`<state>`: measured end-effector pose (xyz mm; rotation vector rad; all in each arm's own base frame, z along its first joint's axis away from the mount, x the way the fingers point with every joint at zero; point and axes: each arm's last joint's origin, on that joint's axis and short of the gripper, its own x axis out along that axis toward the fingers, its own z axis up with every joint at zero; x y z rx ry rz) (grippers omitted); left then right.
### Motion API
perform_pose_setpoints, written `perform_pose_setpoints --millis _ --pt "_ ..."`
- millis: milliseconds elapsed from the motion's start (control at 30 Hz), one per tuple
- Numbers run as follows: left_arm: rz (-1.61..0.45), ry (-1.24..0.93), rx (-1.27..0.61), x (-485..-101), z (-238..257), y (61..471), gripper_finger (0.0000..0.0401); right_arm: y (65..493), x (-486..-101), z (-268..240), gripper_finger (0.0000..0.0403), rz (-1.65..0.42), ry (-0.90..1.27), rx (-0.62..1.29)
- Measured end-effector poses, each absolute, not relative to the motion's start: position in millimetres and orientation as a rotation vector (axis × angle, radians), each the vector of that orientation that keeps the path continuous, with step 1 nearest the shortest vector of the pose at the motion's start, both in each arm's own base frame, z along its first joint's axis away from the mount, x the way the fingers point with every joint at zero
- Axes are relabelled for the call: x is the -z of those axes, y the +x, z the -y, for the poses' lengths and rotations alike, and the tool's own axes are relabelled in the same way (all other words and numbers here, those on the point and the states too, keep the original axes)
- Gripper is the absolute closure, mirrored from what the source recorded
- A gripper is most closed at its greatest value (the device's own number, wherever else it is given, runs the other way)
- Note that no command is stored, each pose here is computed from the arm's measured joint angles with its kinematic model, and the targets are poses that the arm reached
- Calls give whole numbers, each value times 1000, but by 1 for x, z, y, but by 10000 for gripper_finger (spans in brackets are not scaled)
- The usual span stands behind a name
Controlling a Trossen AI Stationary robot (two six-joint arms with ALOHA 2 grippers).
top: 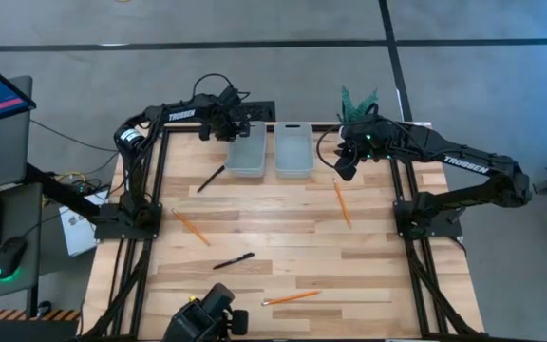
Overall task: Sort pens & pencils
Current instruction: Move the bottom gray bin to the top center of the table
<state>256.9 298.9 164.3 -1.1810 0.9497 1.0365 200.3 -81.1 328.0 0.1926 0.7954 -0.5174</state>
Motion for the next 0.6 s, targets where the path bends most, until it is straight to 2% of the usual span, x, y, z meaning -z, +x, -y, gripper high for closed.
perform_pose_setpoints --millis 400,600 --pt "-948 -1147 -1052 -165 -299 258 394 200 -328 81 280 -795 193 518" --pt "-952 -1143 -1041 -165 -299 259 352 200 -328 81 280 -795 193 518"
